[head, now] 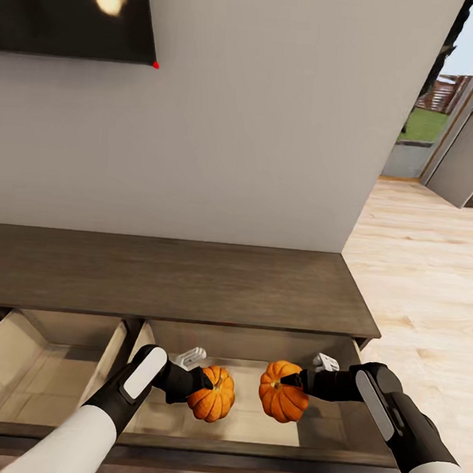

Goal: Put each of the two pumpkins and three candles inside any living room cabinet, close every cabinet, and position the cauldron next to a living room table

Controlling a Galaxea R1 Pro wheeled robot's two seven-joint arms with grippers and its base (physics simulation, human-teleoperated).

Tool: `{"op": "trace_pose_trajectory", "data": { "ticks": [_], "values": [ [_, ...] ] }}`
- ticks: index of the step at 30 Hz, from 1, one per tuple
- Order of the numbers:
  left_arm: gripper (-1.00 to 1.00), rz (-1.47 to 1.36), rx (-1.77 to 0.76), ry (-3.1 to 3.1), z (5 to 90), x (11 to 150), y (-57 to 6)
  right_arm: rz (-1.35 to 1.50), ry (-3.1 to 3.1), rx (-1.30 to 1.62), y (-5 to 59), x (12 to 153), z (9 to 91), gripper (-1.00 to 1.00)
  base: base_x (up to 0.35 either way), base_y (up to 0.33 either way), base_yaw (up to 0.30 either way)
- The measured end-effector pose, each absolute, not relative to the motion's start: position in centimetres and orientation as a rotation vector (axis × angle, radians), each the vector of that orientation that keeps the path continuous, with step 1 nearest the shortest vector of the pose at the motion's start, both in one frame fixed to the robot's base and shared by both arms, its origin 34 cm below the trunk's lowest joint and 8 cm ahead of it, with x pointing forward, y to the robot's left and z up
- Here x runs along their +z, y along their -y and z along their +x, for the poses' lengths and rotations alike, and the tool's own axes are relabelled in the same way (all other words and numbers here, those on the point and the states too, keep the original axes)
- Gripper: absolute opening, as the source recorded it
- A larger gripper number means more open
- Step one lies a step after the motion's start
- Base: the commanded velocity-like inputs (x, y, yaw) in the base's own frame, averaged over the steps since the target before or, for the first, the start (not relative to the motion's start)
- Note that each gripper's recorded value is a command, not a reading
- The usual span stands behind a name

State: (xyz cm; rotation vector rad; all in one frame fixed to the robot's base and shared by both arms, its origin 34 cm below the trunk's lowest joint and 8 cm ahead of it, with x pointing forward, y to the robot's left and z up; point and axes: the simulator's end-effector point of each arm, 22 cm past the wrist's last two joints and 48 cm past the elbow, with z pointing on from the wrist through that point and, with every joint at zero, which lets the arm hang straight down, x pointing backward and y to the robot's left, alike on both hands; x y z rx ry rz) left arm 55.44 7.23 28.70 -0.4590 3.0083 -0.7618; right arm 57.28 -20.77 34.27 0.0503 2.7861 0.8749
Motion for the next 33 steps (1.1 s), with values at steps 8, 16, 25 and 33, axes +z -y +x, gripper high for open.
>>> {"op": "trace_pose_trajectory", "data": {
  "ticks": [8, 16, 25, 33],
  "values": [
    [-1.0, -0.456, -0.766, -2.998, 55.8, 29.0, -7.2, 0.057, -2.797, 0.866, 20.8, 33.9, 57.1, -1.0, 0.0, 0.0, 0.0],
    [-1.0, -0.455, -0.765, -2.997, 55.8, 29.0, -7.2, 0.095, -2.854, 0.886, 19.0, 31.6, 56.4, -1.0, 0.0, 0.0, 0.0],
    [-1.0, -0.469, -0.76, -3.024, 55.2, 27.5, -7.3, 0.105, -2.881, 0.875, 19.2, 29.9, 56.1, -1.0, 0.0, 0.0, 0.0],
    [-1.0, -0.481, -0.76, -3.038, 54.9, 26.7, -7.4, 0.113, -2.893, 0.88, 19.2, 29.1, 55.8, -1.0, 0.0, 0.0, 0.0]
  ]
}}
